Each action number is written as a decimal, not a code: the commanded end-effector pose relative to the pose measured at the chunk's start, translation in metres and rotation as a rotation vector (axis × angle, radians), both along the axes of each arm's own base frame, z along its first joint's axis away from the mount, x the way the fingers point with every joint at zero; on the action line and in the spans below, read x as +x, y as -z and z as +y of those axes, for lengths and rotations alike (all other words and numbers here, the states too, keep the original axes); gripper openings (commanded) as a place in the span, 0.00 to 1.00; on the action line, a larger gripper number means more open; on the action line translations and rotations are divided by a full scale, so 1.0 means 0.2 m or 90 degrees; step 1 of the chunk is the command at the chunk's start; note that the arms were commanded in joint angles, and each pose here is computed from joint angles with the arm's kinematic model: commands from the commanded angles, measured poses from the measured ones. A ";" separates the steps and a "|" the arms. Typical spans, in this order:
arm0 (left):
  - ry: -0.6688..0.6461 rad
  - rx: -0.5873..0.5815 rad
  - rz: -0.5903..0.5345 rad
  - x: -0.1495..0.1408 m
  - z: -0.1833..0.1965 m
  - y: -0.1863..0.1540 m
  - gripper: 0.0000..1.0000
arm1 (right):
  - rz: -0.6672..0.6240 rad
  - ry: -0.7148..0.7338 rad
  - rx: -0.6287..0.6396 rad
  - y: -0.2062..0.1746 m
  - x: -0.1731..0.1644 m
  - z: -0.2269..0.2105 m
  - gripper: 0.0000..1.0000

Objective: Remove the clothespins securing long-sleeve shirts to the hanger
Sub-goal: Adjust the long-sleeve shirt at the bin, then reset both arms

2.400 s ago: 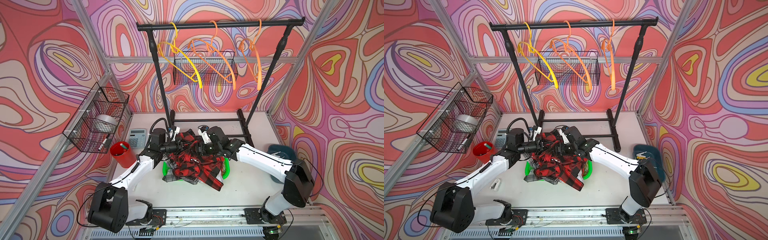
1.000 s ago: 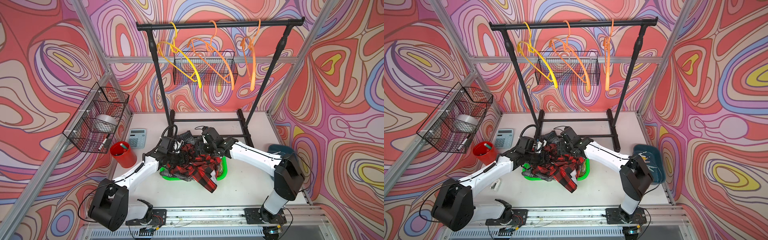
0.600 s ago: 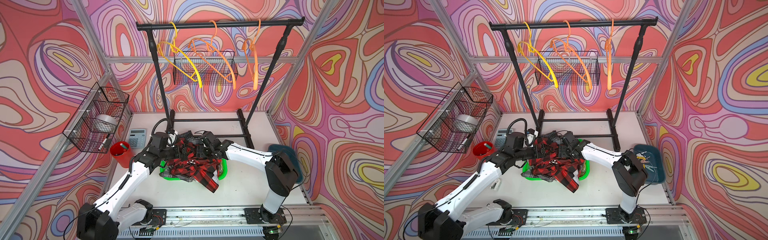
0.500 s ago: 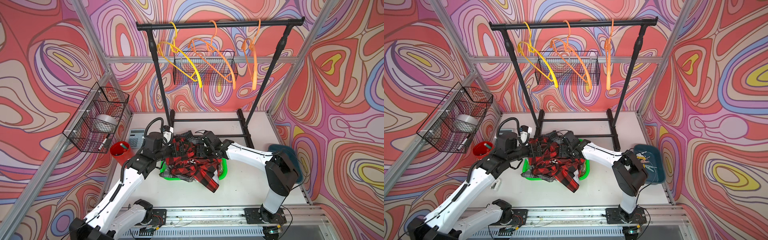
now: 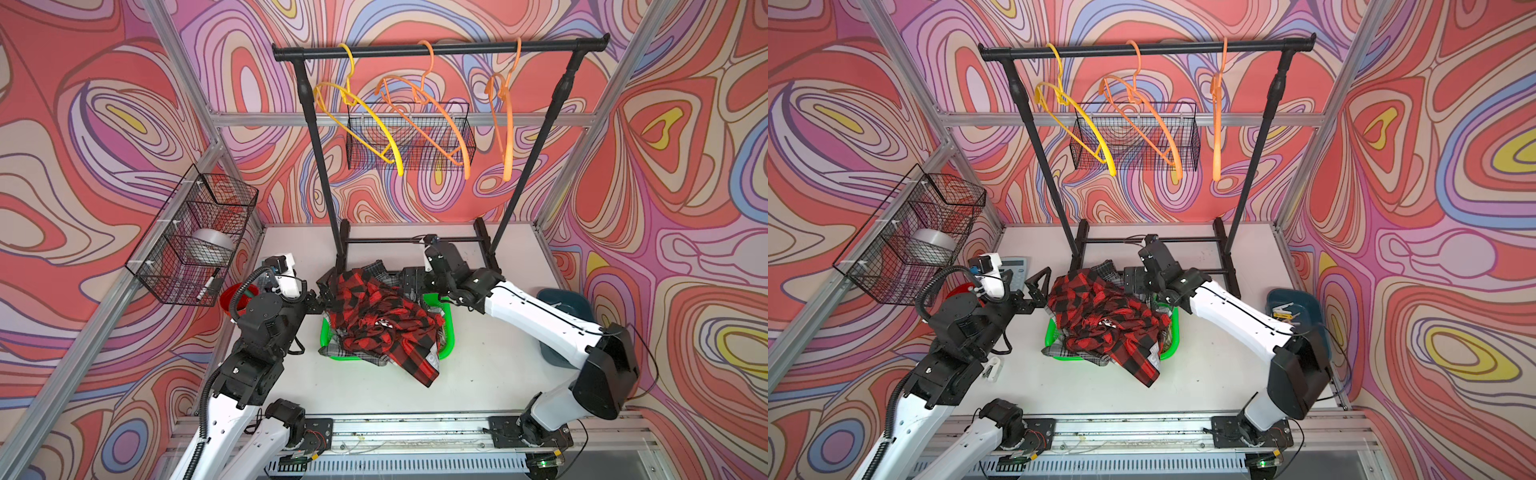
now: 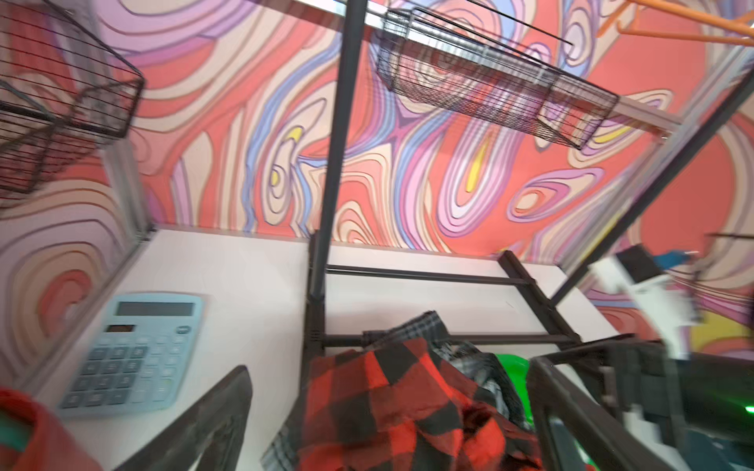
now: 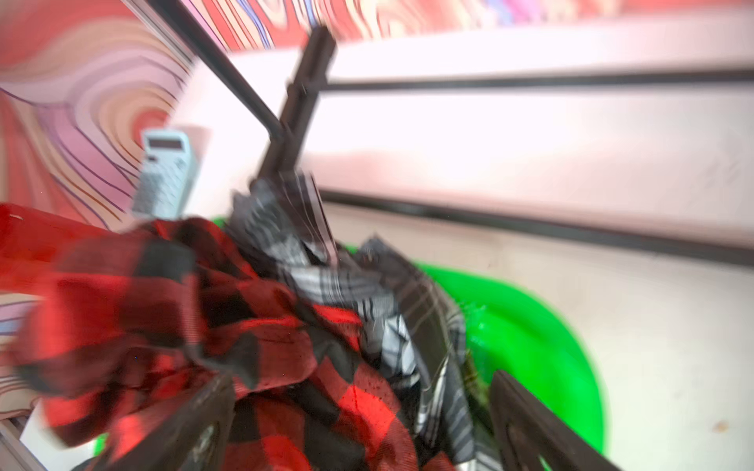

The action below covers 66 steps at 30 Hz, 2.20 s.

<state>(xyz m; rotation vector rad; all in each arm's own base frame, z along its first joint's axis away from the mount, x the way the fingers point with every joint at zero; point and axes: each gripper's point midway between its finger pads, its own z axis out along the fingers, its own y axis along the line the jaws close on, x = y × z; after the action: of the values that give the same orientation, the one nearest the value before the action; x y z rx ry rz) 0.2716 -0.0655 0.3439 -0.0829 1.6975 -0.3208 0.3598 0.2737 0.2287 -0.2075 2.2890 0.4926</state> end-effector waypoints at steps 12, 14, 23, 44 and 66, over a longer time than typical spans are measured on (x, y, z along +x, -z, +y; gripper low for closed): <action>-0.232 0.076 0.027 0.30 0.53 0.51 1.00 | -0.285 0.214 -0.098 -0.10 0.26 -0.98 0.98; -0.229 0.093 0.046 0.35 0.55 0.61 1.00 | -0.286 0.245 -0.121 -0.01 0.28 -1.10 0.98; -0.228 0.168 0.067 0.40 0.60 0.89 1.00 | -0.273 0.315 -0.161 0.40 0.26 -1.42 0.98; -0.122 0.116 0.073 0.41 0.46 1.06 1.00 | -0.340 0.221 -0.107 0.65 0.28 -1.36 0.98; -0.038 0.153 0.143 0.60 0.32 1.28 1.00 | -0.311 0.195 -0.107 0.67 0.32 -1.34 0.99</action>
<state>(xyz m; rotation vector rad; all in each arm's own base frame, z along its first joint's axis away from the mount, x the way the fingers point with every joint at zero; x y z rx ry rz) 0.3890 0.0071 0.0831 -0.0507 1.9549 -0.0450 0.4216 0.0073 0.0959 -0.0401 1.8260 0.0768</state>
